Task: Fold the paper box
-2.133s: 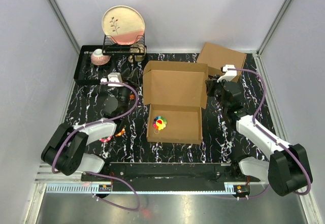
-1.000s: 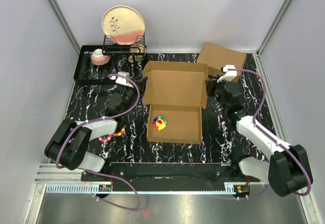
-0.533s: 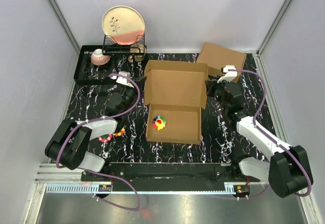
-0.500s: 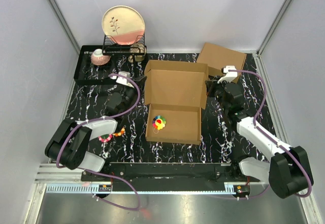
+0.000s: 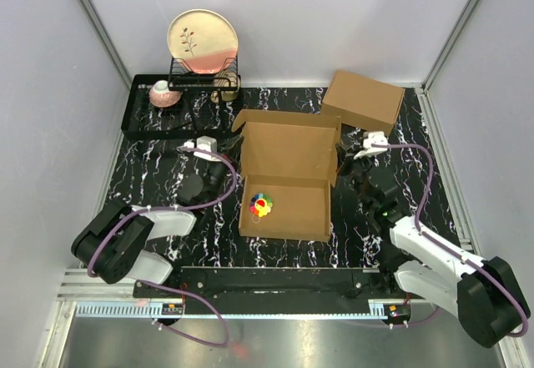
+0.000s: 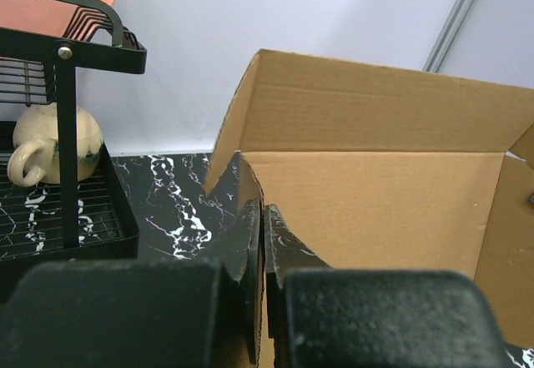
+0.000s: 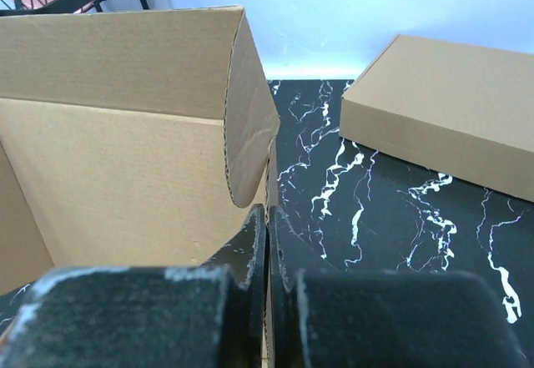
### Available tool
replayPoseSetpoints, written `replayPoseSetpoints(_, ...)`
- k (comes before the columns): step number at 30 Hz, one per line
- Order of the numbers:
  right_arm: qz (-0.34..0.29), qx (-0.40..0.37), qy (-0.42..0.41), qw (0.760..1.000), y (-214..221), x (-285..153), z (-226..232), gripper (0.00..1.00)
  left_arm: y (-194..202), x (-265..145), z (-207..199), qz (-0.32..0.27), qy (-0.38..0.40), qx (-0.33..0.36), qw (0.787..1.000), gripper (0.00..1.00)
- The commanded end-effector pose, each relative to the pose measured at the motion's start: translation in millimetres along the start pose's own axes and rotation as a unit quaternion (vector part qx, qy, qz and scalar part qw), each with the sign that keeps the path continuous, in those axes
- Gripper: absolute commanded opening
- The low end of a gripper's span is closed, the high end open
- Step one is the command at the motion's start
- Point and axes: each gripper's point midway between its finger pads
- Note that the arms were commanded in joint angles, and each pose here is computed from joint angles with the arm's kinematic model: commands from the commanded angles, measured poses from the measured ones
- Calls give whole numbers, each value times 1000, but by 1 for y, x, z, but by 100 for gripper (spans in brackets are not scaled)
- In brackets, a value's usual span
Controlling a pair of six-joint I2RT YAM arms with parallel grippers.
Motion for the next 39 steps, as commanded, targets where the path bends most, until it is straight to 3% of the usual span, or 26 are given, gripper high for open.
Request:
replayPoseSetpoints(1, -69, -11, 0, 998, -23, -12, 19, 0, -39, -16, -34, -98, 46, -12, 994, 0)
replayPoseSetpoints(11, -36, 5, -3, 999, 16, -42, 23, 0, -25, -41, -57, -87, 57, -11, 995, 0)
replayPoseSetpoints(19, -12, 30, 2, 999, 35, -60, 24, 0, -12, -63, -48, -71, 30, -12, 997, 0)
replayPoseSetpoints(26, -48, 41, 39, 997, 22, -59, 15, 0, -11, -70, -52, -68, 31, -25, 997, 0)
replayPoseSetpoints(39, -100, 54, 30, 993, -22, -50, 21, 0, -36, -75, -68, -103, 41, -26, 993, 0)
Point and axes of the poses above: each gripper's point midway between its finger pads, its own x axis out along the fingers, its own z axis along the line the jaws close on, y = z × x, and after that the axes turned 14 degrees about -x, right-handed
